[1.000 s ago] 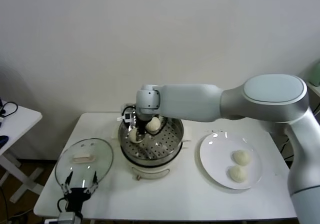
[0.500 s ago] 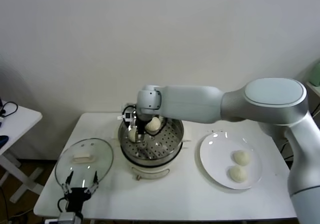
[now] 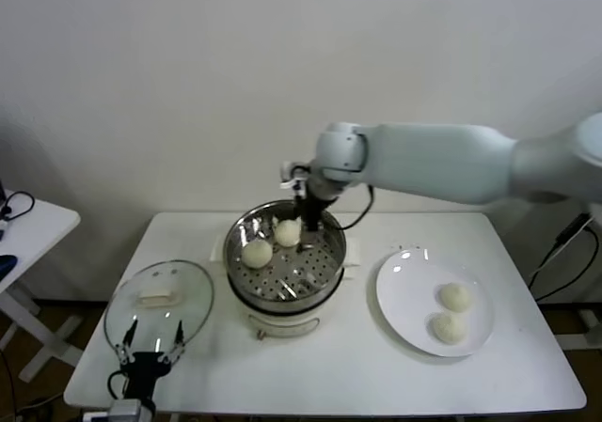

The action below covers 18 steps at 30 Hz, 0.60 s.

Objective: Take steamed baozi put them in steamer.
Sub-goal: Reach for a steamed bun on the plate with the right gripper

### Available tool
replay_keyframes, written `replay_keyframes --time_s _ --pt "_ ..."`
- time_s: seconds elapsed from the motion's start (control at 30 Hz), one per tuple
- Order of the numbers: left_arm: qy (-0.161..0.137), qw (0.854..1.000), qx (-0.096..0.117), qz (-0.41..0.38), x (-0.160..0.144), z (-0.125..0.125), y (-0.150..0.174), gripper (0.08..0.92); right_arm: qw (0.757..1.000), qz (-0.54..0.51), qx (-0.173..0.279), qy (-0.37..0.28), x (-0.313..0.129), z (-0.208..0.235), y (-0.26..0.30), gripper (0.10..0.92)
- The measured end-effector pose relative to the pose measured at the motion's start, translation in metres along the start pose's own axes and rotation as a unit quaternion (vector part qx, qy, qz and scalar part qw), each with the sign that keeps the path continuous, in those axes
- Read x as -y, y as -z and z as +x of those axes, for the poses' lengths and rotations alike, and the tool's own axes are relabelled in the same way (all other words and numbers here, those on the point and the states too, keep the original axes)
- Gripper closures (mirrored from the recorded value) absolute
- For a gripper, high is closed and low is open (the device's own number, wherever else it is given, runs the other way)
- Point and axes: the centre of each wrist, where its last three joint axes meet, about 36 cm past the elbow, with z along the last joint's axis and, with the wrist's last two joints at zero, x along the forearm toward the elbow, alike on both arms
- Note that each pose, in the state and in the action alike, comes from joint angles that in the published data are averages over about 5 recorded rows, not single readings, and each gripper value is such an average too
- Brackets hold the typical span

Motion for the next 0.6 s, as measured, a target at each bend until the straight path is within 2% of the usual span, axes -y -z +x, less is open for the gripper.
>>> replay_keyframes --time_s 0.3,0.6 --pt "0.003 1.0 -0.001 0.0 -0.001 0.001 -0.001 0.177 0.999 -0.026 -0.038 0.024 -0.042 0.005 -0.124 0.2" --pt "0.008 1.0 -0.002 0.0 -0.003 0.002 -0.001 0.177 0.995 -0.047 -0.069 0.052 -0.079 -0.025 -0.2 0.2"
